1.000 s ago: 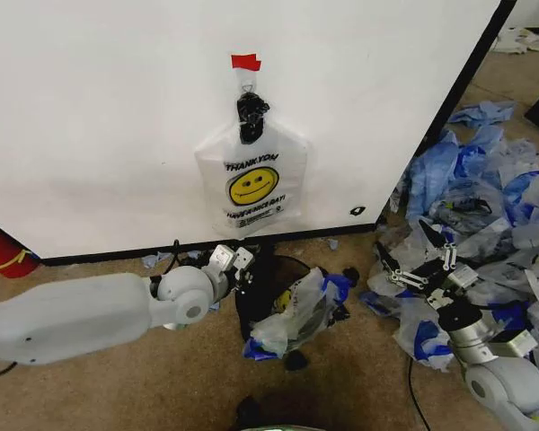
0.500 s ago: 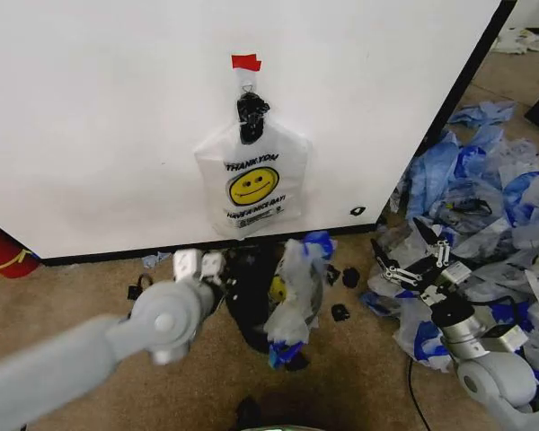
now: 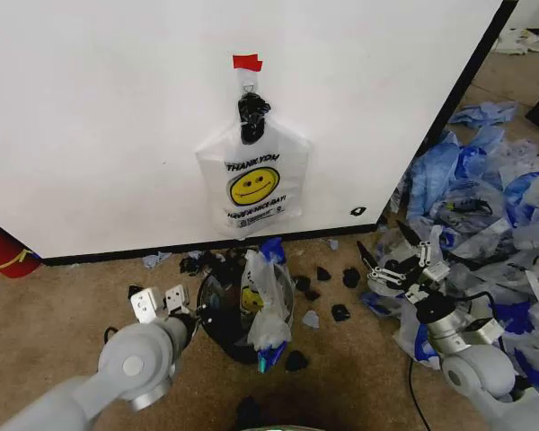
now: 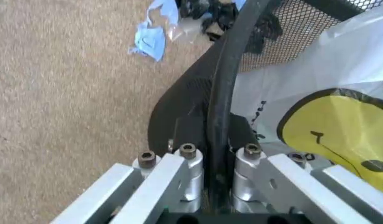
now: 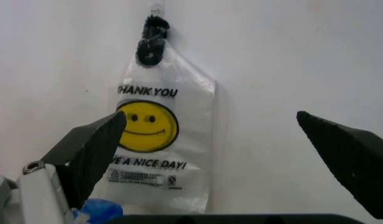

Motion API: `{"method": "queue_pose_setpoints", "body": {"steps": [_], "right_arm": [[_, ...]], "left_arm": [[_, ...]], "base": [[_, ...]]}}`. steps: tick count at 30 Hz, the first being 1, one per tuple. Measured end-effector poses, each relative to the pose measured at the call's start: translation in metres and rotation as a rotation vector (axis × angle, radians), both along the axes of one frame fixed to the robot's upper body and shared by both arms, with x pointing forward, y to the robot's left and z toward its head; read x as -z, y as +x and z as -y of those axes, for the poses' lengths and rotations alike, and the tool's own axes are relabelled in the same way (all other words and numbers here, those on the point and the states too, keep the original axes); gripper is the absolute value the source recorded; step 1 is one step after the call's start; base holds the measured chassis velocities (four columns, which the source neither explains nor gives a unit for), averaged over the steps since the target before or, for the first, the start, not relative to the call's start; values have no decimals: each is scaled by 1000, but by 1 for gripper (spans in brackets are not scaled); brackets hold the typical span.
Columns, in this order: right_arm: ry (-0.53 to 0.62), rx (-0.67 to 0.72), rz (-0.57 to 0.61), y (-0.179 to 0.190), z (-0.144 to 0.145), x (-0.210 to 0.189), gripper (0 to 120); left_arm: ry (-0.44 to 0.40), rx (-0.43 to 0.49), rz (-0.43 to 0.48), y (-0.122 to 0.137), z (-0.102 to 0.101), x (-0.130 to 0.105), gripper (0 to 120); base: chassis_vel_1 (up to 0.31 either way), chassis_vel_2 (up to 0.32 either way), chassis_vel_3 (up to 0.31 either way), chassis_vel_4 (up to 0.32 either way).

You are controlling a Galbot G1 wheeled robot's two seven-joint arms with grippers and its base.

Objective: Pick up the garbage bag from the wall and place it over the trash bin.

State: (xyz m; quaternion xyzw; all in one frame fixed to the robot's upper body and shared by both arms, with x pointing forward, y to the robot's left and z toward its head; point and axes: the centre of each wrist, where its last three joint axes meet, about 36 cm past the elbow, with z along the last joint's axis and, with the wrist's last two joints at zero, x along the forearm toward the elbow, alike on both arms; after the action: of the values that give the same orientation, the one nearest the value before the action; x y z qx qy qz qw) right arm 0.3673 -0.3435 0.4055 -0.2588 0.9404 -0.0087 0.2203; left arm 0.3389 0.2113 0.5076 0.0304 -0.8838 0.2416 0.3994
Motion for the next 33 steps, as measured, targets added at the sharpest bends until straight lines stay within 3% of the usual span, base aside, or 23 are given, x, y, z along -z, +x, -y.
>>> {"method": "queue_pose_setpoints", "body": {"steps": [6,16,21,23,27,29,33], "right_arm": [[-10,-3,-6,0,3,1,100],[-4,1,-9,-4,2,4,100],[13,-23,-32,-13,-2,3,100],[67,-50,-126,-31,-11,4,100],[159,-88,-368,-67,-33,-2,100],[159,-88,-368,-67,-33,-2,100],[177,-86,-600,-89,-57,-10,100]], "left_arm": [[-40,3,-8,-5,7,0,3],[-62,0,-58,-25,8,-4,37],[-42,-17,10,-32,6,-17,54],[-29,-23,137,-34,-4,-36,64],[23,-20,303,-29,-21,-48,79],[23,-20,303,-29,-21,-48,79],[61,-15,357,-23,-29,-45,98]], "base": [[0,0,0,0],[0,0,0,0],[0,0,0,0],[0,0,0,0],[0,0,0,0],[0,0,0,0],[0,0,0,0]]}}
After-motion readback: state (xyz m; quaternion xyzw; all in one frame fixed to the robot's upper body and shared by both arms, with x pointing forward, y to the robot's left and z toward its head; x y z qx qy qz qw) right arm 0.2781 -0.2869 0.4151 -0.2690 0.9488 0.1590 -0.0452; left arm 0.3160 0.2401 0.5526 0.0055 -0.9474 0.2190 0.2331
